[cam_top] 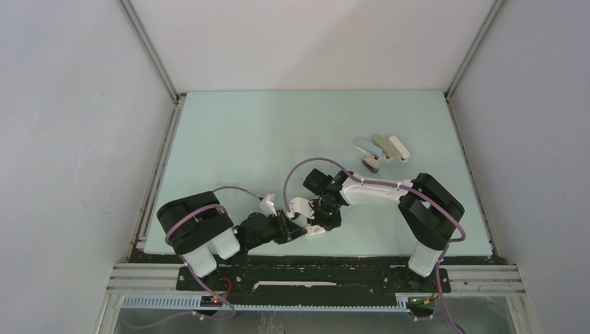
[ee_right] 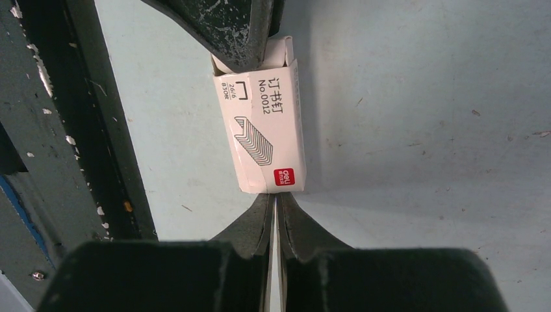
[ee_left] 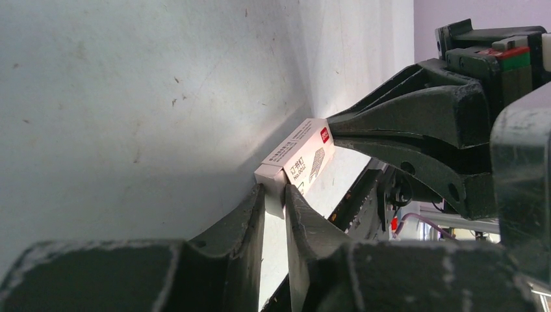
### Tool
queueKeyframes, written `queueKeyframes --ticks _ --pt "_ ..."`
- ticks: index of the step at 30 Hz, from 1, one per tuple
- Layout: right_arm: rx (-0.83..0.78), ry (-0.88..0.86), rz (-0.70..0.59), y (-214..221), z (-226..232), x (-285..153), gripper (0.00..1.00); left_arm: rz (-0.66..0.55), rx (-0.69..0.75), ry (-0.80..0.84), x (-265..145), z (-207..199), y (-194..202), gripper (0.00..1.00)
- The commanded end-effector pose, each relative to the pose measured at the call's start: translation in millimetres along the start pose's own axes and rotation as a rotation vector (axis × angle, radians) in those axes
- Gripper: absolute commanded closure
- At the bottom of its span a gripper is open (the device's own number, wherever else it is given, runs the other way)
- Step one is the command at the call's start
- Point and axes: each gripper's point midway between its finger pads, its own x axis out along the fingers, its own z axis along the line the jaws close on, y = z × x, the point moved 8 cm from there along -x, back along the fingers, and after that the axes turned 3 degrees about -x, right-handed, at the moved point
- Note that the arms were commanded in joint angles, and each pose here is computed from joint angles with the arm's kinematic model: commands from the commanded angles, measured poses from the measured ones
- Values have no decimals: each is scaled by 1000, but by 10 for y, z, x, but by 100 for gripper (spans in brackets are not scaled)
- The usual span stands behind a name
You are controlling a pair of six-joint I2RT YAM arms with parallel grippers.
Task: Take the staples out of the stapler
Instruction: Close the staple box at the center of the board.
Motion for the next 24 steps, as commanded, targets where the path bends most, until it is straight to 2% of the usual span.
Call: queueKeyframes --ticks 1,18,24 --pt "-6 -21 4 -8 -6 193 89 -16 -4 47 -34 -68 -34 76" --pt "-4 -24 11 0 -6 207 89 -33 -5 52 -103 -51 -58 74" --pt "-3 -26 12 5 -5 213 89 -41 -5 42 -133 -20 -67 76"
